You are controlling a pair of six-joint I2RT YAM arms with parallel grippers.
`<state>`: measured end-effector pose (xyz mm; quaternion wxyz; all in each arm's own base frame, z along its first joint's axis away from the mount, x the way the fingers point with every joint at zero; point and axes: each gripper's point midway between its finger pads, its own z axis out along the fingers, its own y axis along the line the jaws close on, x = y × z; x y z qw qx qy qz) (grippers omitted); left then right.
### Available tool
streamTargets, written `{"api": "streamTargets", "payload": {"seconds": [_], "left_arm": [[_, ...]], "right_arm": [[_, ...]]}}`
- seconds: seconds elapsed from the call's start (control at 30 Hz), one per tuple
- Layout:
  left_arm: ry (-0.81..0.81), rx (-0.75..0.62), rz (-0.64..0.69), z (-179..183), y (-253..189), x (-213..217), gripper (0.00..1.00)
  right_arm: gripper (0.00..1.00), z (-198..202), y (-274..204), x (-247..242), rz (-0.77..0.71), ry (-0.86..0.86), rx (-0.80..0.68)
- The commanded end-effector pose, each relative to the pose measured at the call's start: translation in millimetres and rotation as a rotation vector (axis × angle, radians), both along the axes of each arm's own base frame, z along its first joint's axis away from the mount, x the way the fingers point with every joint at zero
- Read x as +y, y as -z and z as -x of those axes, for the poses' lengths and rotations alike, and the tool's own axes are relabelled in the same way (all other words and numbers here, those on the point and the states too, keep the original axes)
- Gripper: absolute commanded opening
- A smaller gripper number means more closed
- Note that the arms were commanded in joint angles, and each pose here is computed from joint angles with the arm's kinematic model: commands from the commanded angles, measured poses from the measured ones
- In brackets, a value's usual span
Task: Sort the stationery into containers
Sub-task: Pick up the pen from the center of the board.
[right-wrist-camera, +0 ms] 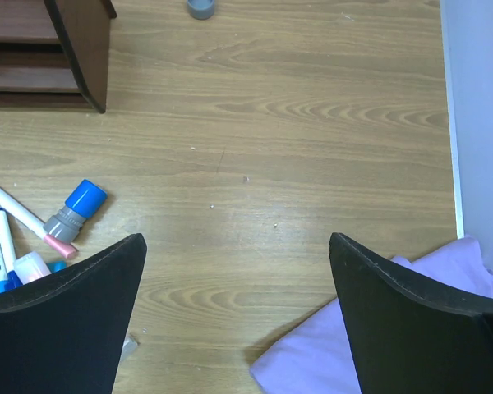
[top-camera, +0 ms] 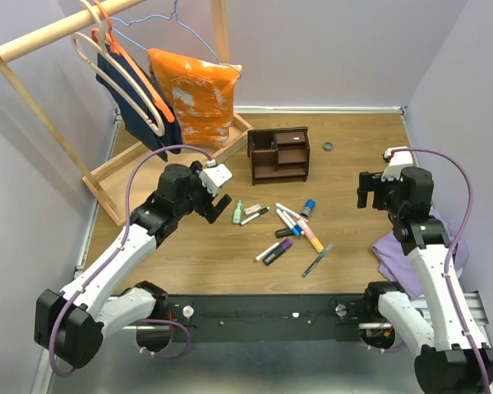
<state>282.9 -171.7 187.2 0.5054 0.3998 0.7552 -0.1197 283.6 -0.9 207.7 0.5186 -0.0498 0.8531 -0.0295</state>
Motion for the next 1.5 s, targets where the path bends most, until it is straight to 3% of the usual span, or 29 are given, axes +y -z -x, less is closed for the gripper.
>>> {"api": "streamTargets", "payload": {"seconds": [0.0, 0.3, 0.37, 0.4, 0.47, 0.5, 0.53, 0.67, 0.77, 0.9, 1.0, 1.07, 1.2, 1.27, 1.37, 1.47], "left_arm": [[0.025, -0.009, 0.066, -6.4, -24.4, -16.7, 0.99], [0.175, -0.031, 0.058, 5.4, -45.9, -44.2, 0.99], [0.238, 0.046, 0.003, 15.0, -33.8, -51.0, 0.99], [0.275, 0.044, 0.007, 17.0, -48.3, -61.4, 0.99], [0.288, 0.171, -0.051, 20.8, -28.9, -67.3, 0.99], [0.287, 0.171, -0.047, 16.8, -44.1, -75.1, 0.99], [0.272, 0.263, -0.09, 16.0, -24.7, -76.6, 0.99], [0.118, 0.37, -0.078, -0.2, -22.0, -86.8, 0.99], [0.055, 0.338, -0.074, -4.1, -21.0, -89.0, 0.99], [0.074, 0.283, -0.233, -6.1, 2.2, -78.5, 0.94], [0.002, 0.3, -0.35, -12.1, 15.9, -57.0, 0.91], [-0.046, 0.387, -0.38, -2.2, 28.8, -47.1, 0.88], [-0.121, 0.511, -0.3, 18.0, 43.8, -45.9, 0.83], [-0.037, 0.514, -0.236, 28.9, 40.2, -64.3, 0.78], [0.308, 0.534, -0.18, 63.0, 34.4, -112.0, 0.73], [0.613, 0.413, -0.177, 81.5, 8.6, -157.8, 0.77]], "right_arm": [[1.0, -0.5, -14.5, 1.5, -0.02, 0.008, -0.026], [1.0, 12.5, -26.7, 39.9, -0.059, -0.243, 0.025], [1.0, 12.5, -35.8, 38.3, -0.052, -0.238, 0.011], [1.0, 13.0, -38.9, 38.2, -0.052, -0.236, 0.008], [1.0, 13.4, -44.9, 37.6, -0.054, -0.23, 0.007], [1.0, 12.7, -52.1, 35.8, -0.052, -0.219, -0.008], [1.0, 13.1, -54.5, 36.1, -0.055, -0.217, -0.01], [1.0, 12.5, -62.2, 28.7, -0.088, -0.134, 0.015], [1.0, 10.6, -63.4, 29.7, -0.089, -0.142, 0.041], [1.0, 4.0, -61.8, 31.4, -0.091, -0.149, 0.026], [1.0, -1.8, -64.7, 37.9, -0.127, -0.165, 0.023], [0.99, -4.9, -64.0, 43.1, -0.153, -0.181, 0.03], [0.98, -10.7, -65.6, 40.2, -0.182, -0.13, 0.066], [0.98, -7.2, -65.9, 39.5, -0.209, -0.103, 0.069], [0.98, 0.1, -65.4, 32.7, -0.181, -0.079, 0.029], [0.99, 2.8, -69.0, 30.4, -0.167, -0.077, 0.018]]}}
